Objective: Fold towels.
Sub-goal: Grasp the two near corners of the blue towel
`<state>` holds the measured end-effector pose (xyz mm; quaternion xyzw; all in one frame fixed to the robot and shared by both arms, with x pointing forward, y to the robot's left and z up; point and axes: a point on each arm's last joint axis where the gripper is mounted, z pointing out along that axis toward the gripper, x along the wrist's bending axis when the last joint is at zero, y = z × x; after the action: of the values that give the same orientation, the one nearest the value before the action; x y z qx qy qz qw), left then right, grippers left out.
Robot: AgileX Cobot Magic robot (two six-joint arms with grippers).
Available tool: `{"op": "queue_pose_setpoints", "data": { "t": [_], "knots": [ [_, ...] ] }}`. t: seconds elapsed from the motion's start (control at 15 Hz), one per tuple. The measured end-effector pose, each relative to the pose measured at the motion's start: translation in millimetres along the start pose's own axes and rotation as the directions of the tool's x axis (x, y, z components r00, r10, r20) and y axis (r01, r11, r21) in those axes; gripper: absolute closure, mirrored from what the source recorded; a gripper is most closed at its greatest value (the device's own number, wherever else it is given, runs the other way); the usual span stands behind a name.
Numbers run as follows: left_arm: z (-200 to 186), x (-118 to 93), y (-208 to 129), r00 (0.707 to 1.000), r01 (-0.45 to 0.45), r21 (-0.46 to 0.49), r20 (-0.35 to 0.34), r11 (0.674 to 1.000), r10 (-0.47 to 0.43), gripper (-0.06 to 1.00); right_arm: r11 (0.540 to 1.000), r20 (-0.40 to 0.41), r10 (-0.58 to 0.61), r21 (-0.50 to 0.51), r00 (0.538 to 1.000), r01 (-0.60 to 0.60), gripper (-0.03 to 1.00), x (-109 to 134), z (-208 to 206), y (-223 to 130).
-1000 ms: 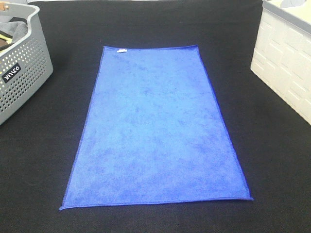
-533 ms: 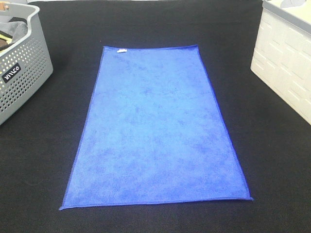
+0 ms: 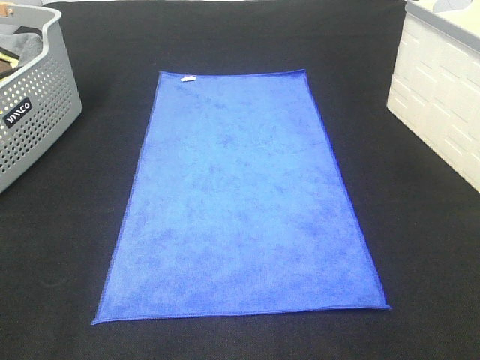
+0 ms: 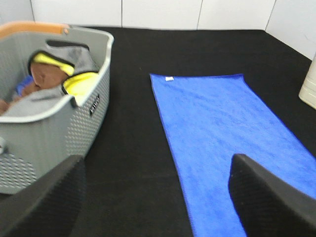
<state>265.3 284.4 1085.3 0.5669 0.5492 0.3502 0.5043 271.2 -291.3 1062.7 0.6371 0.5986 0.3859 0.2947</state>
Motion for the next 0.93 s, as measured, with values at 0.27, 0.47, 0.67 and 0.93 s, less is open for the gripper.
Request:
{"op": "queue_pose_setpoints", "data": {
  "t": [0.27, 0.47, 0.67, 0.93],
  "knots": [
    [55.7, 2.0, 3.3, 0.979, 0.190, 0.246, 0.019, 0.950, -0.201, 0.19, 0.973, 0.008, 0.069, 0.219, 0.998, -0.069, 0.01, 1.1, 46.1, 15.4],
    [87.0, 4.5, -3.0, 0.959, 0.263, 0.391, -0.004, 0.882, -0.284, 0.19, 0.943, 0.020, 0.095, 0.318, 0.995, -0.096, 0.01, 1.0, 69.8, 19.3],
    [129.2, 9.9, -20.4, 0.938, 0.308, 0.567, -0.049, 0.764, -0.342, 0.19, 0.896, 0.047, 0.089, 0.432, 0.995, -0.101, 0.01, -2.3, 111.8, 22.1],
    [163.0, 16.7, -44.9, 0.918, 0.348, 0.700, -0.120, 0.624, -0.379, 0.19, 0.865, 0.037, 0.127, 0.485, 0.991, -0.129, 0.01, -2.2, 151.9, 19.8]
  ]
}}
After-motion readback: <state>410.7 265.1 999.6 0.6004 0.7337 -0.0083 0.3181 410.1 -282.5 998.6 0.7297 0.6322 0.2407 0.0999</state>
